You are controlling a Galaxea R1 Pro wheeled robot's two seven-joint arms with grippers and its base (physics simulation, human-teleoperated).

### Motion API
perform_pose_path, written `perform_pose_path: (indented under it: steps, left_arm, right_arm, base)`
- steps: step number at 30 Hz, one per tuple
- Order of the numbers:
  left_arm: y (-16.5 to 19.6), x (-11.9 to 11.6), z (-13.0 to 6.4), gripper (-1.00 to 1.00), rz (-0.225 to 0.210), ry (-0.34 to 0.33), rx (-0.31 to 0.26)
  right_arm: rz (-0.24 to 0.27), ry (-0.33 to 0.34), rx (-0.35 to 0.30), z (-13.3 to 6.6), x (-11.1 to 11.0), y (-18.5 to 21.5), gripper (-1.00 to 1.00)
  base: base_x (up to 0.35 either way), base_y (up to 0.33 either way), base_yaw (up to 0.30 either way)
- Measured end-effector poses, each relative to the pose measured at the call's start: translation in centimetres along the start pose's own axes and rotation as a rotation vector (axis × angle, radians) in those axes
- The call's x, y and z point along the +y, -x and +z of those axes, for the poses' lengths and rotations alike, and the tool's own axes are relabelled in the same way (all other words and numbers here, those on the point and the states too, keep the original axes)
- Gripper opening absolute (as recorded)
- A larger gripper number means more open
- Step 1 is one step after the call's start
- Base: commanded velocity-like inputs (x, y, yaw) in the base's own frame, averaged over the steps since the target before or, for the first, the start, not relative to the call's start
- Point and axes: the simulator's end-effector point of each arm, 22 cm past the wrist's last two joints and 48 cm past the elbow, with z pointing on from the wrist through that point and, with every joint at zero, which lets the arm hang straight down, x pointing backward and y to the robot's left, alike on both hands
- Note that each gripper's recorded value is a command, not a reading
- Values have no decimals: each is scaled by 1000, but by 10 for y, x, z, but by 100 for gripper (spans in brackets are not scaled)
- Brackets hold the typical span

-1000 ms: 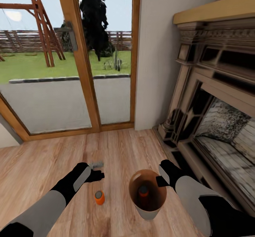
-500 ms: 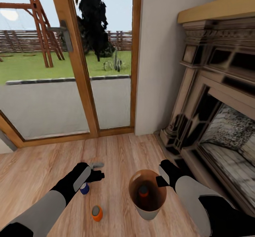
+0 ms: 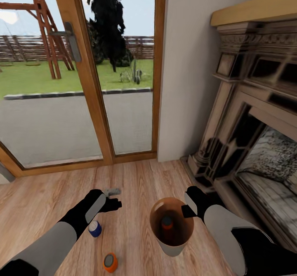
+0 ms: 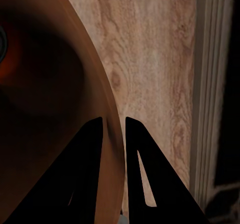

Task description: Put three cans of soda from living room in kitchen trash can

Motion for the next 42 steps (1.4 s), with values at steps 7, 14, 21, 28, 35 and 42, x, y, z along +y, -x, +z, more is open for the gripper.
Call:
perform_pose_path:
  steps: [7, 14, 21, 28, 35, 42]
  left_arm:
    - [0, 0, 0, 100, 0, 1, -2]
    - [2, -1, -1, 100, 1, -1, -7]
    - [4, -2, -1, 100, 1, -2, -10]
    - [3, -2, -1, 100, 2, -2, -10]
    - [3, -1, -1, 100, 0, -2, -10]
    - [2, -3, -1, 100, 0, -9, -3]
  right_arm:
    - [-1, 2, 1, 0, 1, 0, -100]
    - [-1, 5, -1, 0, 2, 0, -100]
    - [7, 14, -26, 0, 4, 6, -100]
    - [16, 19, -67, 0, 5, 14, -100]
    - [15, 19, -73, 0, 6, 15, -100]
    - [10, 26, -65, -2, 14, 14, -100]
  base:
    - [11, 0, 0]
    - [1, 0, 0]
    - [0, 0, 0]
    - [0, 0, 0]
    - [0, 0, 0]
    - [0, 0, 0]
